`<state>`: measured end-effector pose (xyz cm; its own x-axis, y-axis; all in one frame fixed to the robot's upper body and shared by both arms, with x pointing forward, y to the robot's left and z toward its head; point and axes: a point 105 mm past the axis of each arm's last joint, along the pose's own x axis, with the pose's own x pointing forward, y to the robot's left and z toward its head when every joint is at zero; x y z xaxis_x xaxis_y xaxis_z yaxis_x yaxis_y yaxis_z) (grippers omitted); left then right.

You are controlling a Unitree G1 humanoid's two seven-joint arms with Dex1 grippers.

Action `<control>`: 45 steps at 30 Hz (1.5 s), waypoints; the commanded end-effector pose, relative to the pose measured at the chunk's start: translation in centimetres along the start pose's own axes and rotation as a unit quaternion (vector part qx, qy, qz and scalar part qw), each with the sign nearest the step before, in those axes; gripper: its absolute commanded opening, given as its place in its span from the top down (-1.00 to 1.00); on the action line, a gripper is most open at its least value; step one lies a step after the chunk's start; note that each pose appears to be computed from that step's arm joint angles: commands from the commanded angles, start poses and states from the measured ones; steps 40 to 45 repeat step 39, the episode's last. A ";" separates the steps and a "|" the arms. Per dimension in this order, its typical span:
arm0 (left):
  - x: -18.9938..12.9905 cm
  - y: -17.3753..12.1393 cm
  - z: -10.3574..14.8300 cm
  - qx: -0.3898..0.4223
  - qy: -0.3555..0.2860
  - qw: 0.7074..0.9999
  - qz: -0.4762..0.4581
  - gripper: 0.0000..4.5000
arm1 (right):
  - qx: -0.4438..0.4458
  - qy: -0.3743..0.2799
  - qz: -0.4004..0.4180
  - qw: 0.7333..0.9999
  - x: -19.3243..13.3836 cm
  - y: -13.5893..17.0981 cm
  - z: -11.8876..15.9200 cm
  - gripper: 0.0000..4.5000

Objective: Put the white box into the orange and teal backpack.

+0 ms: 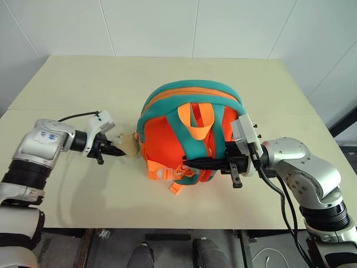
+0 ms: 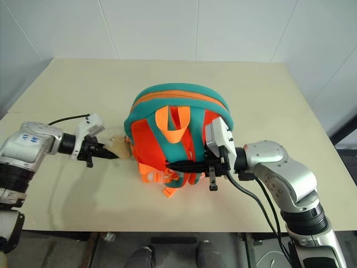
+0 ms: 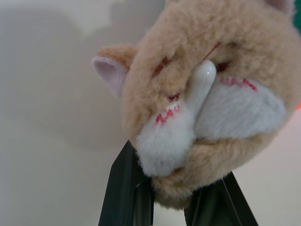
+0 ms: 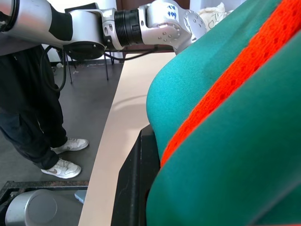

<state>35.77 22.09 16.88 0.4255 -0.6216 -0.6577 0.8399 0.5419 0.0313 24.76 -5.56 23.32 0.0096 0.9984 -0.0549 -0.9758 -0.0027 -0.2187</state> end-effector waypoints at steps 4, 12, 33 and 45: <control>0.3 0.5 0.4 0.016 0.002 1.000 0.009 0.83 | -0.024 -0.001 0.000 1.000 0.0 0.2 0.9 1.00; -2.4 -1.7 3.7 0.007 -0.149 0.988 -0.042 0.67 | 0.010 0.050 -0.036 0.998 -1.1 -0.7 0.1 0.44; -9.5 -0.1 -0.3 0.028 -0.279 0.957 0.075 -0.99 | -0.033 0.292 -0.262 0.919 -18.2 -2.3 1.3 -1.00; -11.0 -1.6 0.9 0.078 -0.384 0.919 0.048 -0.99 | -0.004 0.216 -0.321 0.922 -19.4 -3.8 -0.4 -1.00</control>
